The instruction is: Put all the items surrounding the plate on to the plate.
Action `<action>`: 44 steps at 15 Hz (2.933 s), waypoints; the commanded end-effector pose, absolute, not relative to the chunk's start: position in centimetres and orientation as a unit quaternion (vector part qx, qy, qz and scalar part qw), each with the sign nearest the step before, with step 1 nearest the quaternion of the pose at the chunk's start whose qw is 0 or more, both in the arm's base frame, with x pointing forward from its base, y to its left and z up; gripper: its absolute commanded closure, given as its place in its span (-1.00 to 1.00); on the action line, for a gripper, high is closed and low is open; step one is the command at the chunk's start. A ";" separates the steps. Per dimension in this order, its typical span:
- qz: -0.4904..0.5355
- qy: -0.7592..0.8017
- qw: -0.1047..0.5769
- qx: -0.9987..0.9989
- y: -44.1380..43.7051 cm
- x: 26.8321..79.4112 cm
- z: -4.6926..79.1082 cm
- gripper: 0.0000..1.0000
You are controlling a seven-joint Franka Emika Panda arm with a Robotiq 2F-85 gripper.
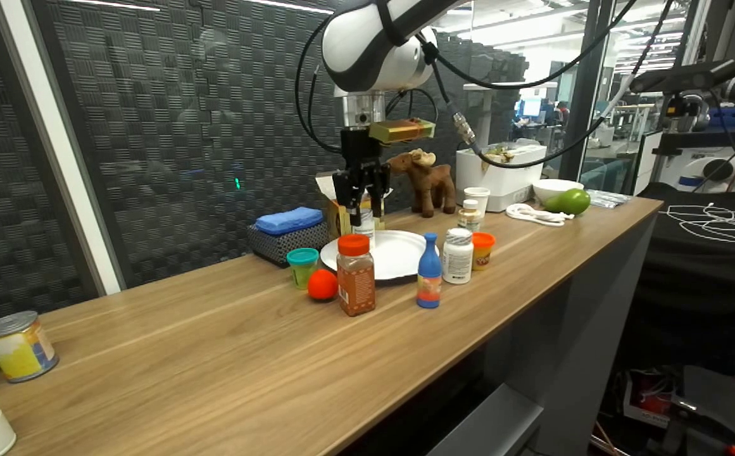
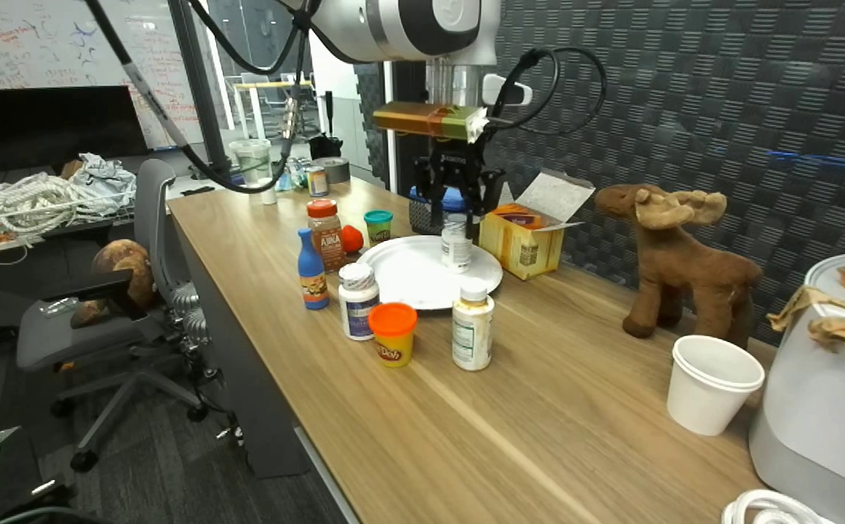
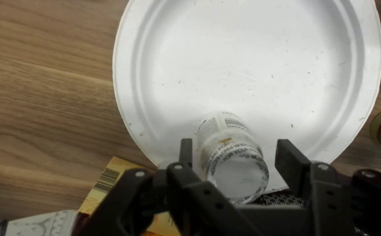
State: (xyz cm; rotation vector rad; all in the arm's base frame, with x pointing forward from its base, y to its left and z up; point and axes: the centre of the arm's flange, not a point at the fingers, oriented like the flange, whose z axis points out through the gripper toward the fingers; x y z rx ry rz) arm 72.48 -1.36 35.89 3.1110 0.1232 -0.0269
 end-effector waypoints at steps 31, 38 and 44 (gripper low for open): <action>-0.049 -0.167 -0.015 0.985 -15.8 58.8 38.7 -1.00; -0.055 -0.164 0.002 0.985 -16.4 59.2 37.1 -0.24; -0.037 -0.162 0.010 0.986 -15.6 59.2 38.5 0.58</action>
